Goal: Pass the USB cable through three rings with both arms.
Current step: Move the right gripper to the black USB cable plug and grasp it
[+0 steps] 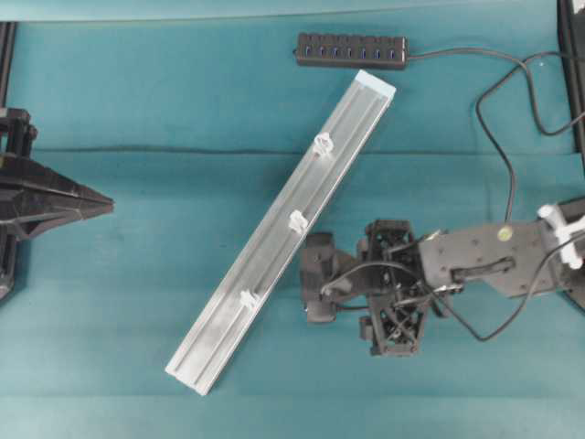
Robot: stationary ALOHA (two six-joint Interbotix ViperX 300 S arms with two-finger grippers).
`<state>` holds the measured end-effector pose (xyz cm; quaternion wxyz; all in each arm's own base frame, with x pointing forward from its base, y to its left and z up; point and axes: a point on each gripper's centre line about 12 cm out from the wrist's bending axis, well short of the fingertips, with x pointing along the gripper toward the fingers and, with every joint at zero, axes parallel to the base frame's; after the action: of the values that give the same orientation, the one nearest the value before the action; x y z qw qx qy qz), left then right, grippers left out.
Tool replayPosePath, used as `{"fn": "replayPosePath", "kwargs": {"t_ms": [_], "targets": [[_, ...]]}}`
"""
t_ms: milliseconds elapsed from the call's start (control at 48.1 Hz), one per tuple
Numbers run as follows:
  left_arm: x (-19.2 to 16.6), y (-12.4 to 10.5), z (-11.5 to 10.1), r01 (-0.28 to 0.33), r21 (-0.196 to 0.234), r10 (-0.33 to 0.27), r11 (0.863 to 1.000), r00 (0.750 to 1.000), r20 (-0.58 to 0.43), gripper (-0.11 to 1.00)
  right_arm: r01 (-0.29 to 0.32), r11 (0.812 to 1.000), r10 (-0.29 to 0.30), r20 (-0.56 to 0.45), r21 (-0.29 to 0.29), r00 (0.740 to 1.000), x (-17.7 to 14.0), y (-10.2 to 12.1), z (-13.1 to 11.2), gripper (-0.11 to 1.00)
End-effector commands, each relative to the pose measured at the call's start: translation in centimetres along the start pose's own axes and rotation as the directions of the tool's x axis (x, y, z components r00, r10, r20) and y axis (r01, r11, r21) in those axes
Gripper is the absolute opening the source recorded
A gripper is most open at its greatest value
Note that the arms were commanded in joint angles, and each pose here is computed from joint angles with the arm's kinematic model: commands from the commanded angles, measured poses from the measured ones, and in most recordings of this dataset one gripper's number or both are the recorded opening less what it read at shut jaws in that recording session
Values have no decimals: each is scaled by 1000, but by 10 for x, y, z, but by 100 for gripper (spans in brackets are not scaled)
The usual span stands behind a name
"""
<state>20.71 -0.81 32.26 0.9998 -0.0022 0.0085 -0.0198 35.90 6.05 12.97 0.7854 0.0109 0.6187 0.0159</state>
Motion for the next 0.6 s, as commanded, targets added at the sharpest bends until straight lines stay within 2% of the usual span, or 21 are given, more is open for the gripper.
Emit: {"fn": "replayPosePath", "kwargs": {"t_ms": [0, 208, 582], "targets": [[2, 1, 12, -3, 2, 3, 1000, 1000, 31, -2, -1, 1000, 1, 6, -17, 1000, 7, 4, 7, 79], [2, 1, 13, -3, 2, 3, 1000, 999, 34, -2, -1, 1000, 1, 15, -21, 1000, 21, 6, 18, 79], [1, 1, 14, -6, 1, 6, 1000, 999, 40, -2, 6, 1000, -7, -36, -25, 999, 42, 7, 12, 78]]}}
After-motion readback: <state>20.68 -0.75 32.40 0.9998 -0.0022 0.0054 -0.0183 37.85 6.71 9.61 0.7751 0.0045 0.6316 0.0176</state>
